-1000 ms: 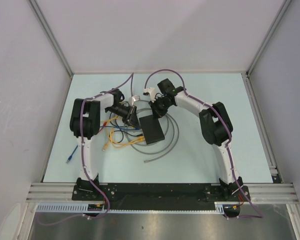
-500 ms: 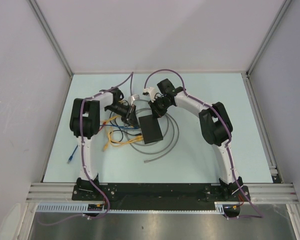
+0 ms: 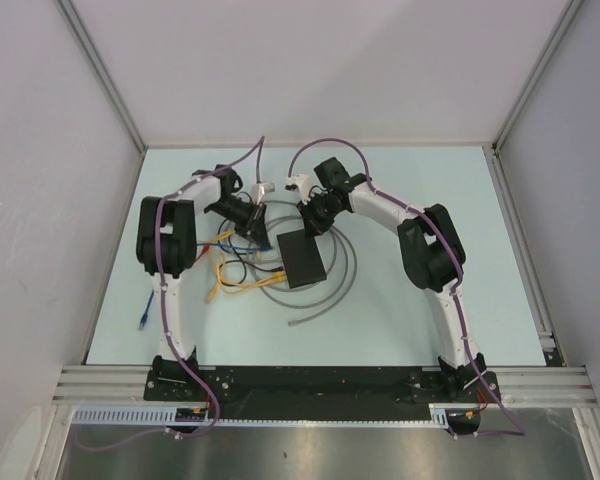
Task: Pull the plug from the switch port
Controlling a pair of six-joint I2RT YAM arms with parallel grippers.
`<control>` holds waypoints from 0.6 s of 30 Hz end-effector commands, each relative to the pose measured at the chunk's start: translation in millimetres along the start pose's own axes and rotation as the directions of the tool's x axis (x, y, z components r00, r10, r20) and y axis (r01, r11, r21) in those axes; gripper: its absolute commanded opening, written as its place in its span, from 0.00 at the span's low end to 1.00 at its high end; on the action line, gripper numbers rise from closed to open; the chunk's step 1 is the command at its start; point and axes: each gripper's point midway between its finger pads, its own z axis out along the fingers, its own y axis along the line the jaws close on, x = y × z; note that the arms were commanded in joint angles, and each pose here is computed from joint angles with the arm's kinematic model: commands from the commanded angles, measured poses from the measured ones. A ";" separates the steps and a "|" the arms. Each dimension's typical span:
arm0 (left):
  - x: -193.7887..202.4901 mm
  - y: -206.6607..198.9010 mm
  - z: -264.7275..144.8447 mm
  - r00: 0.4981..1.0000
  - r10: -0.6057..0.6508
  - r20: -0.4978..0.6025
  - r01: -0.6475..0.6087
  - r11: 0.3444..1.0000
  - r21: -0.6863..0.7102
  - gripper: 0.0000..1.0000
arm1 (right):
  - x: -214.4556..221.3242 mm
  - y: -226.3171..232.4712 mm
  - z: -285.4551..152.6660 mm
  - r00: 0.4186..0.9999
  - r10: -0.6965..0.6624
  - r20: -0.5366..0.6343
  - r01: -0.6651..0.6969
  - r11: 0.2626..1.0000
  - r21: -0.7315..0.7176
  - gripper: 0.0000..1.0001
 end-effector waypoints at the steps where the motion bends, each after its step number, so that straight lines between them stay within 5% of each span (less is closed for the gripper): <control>1: -34.3 1.9 -29.9 0.991 0.129 0.023 -0.127 0.990 -0.066 0.09 | 105.6 -18.3 22.9 0.946 0.111 -0.306 -0.092 0.993 0.078 0.00; 7: -75.9 -10.8 -72.8 0.958 0.273 0.083 -0.259 0.954 -0.153 0.11 | 103.4 -19.0 23.3 0.947 0.114 -0.300 -0.094 0.992 0.081 0.00; 14: -123.6 41.0 -146.1 0.938 0.340 0.075 -0.247 0.802 -0.544 0.11 | 104.6 -21.0 23.4 0.946 0.122 -0.301 -0.103 0.991 0.080 0.00; 18: -132.3 71.5 -182.8 0.945 0.326 0.024 -0.204 0.644 -0.737 0.32 | 103.3 -21.2 23.1 0.947 0.127 -0.296 -0.108 0.991 0.080 0.00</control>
